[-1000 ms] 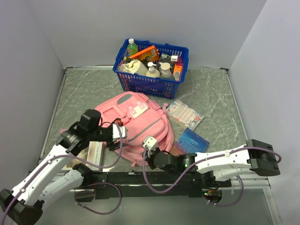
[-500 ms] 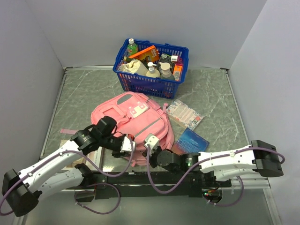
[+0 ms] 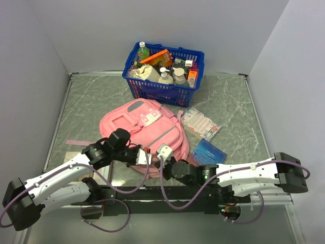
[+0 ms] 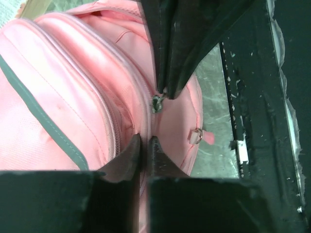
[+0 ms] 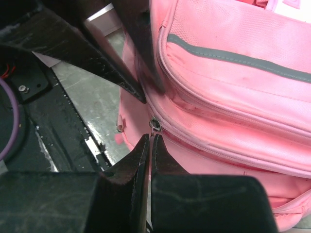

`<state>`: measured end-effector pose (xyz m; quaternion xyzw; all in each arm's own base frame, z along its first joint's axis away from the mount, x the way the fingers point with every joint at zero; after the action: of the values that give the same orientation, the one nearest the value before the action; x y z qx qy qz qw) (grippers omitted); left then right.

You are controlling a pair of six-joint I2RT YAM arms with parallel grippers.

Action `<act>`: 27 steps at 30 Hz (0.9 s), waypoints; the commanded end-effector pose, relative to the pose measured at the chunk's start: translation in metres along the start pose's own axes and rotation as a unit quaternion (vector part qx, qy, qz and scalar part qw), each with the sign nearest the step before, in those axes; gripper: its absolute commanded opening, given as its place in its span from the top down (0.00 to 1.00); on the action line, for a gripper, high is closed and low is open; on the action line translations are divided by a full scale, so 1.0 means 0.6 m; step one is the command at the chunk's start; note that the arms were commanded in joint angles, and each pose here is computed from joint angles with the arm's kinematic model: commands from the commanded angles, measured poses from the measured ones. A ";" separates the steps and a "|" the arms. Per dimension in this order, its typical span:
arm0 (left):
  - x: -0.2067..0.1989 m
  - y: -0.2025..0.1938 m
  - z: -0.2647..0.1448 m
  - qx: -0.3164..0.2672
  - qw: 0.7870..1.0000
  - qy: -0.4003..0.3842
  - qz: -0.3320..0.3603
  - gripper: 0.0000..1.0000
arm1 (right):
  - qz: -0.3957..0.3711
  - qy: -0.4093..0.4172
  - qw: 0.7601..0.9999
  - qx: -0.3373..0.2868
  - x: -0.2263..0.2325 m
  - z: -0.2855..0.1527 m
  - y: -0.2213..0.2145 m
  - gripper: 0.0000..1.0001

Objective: Pack the student bag
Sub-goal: Zip the student bag at the center of the board.

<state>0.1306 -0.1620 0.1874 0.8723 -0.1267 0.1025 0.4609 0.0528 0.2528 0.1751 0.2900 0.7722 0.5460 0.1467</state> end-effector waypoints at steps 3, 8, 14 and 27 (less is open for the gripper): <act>0.019 0.001 -0.002 0.015 0.999 0.044 0.027 0.99 | 0.020 0.019 0.998 -0.057 0.004 -0.004 0.039 1.00; 0.026 0.006 -0.027 0.041 0.997 0.053 0.029 0.99 | 0.024 -0.017 0.999 -0.032 -0.034 -0.007 0.011 1.00; 0.016 0.015 -0.056 0.048 0.997 0.047 0.042 0.99 | 0.042 -0.052 0.998 -0.006 -0.086 -0.018 -0.032 1.00; -0.029 0.035 -0.114 0.036 0.993 -0.017 0.114 0.99 | 0.035 -0.133 0.990 0.022 -0.191 0.034 -0.032 1.00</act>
<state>0.1174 -0.1221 0.2137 0.8806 -0.1939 0.1593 0.4019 0.1218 0.1968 0.1406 0.3789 0.7513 0.5084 0.1832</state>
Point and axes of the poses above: each gripper's point midway between its finger pads, its own z axis out along the fingers, its own x axis along the line the jaws close on, y = z × x, the point moved 10 cm from there along -z, back along the fingers, and after that the axes turned 4 degrees about z, right-handed, at the moved point
